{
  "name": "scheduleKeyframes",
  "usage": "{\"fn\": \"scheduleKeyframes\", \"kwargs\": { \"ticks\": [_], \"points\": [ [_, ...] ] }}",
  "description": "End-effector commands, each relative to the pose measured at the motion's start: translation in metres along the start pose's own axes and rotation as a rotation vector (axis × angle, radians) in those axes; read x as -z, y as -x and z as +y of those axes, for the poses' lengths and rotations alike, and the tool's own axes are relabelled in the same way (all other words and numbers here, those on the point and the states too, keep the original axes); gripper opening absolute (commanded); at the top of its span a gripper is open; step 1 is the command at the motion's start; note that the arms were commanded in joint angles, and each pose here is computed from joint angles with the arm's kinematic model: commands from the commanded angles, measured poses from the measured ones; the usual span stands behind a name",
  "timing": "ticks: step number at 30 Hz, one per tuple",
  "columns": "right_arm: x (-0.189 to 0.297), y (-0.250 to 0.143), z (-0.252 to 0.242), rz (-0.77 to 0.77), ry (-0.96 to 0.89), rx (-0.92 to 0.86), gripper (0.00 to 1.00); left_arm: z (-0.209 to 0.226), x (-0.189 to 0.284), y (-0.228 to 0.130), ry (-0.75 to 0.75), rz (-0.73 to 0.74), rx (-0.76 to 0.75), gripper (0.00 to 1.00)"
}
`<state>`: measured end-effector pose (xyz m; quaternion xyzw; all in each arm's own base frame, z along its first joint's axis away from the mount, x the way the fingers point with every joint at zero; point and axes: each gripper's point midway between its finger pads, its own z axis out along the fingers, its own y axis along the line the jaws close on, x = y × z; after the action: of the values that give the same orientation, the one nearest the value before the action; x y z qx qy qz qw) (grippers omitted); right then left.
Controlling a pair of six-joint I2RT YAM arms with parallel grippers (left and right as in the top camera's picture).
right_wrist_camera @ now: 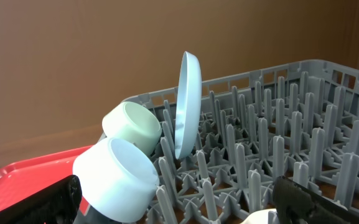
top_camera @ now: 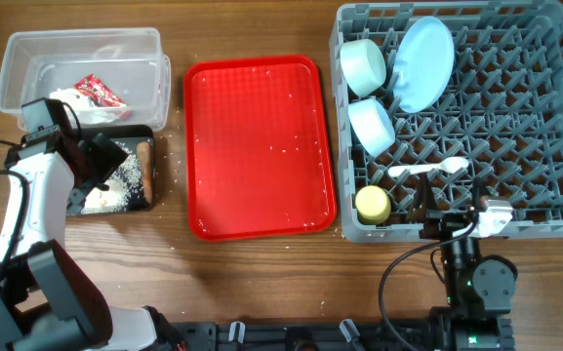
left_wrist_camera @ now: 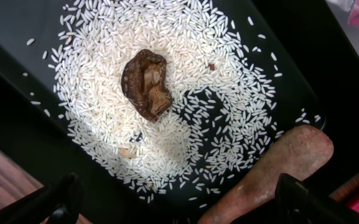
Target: Sort waste into correct bins and load items into the dishwasher rack
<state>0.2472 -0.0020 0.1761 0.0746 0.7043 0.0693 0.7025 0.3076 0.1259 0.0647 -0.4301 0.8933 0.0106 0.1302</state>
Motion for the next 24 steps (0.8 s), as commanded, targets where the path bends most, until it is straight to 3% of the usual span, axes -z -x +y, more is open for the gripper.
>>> {"fn": "scheduleKeyframes", "kwargs": {
  "ticks": [1, 12, 15, 19, 24],
  "points": [
    [0.0, 0.002, -0.001, -0.015, -0.003, 0.014, 1.0, 0.001, 0.0, 0.0, 0.0, 0.0, 0.001, 1.0],
    [0.0, 0.002, -0.001, -0.015, -0.003, 0.013, 1.0, 0.007, 0.02, -0.002, -0.029, -0.048, 0.014, 1.0],
    [0.0, 0.002, -0.001, -0.015, -0.003, 0.014, 1.0, 0.012, 0.019, -0.034, -0.027, -0.04, -0.027, 1.0],
    [0.0, 0.002, -0.001, -0.015, -0.003, 0.014, 1.0, 0.026, 0.011, -0.079, -0.011, -0.153, -0.127, 1.0],
    [0.0, 0.002, -0.001, -0.015, -0.003, 0.014, 1.0, 0.036, 0.019, -0.101, -0.115, -0.282, -0.132, 1.0]
  ]
}}
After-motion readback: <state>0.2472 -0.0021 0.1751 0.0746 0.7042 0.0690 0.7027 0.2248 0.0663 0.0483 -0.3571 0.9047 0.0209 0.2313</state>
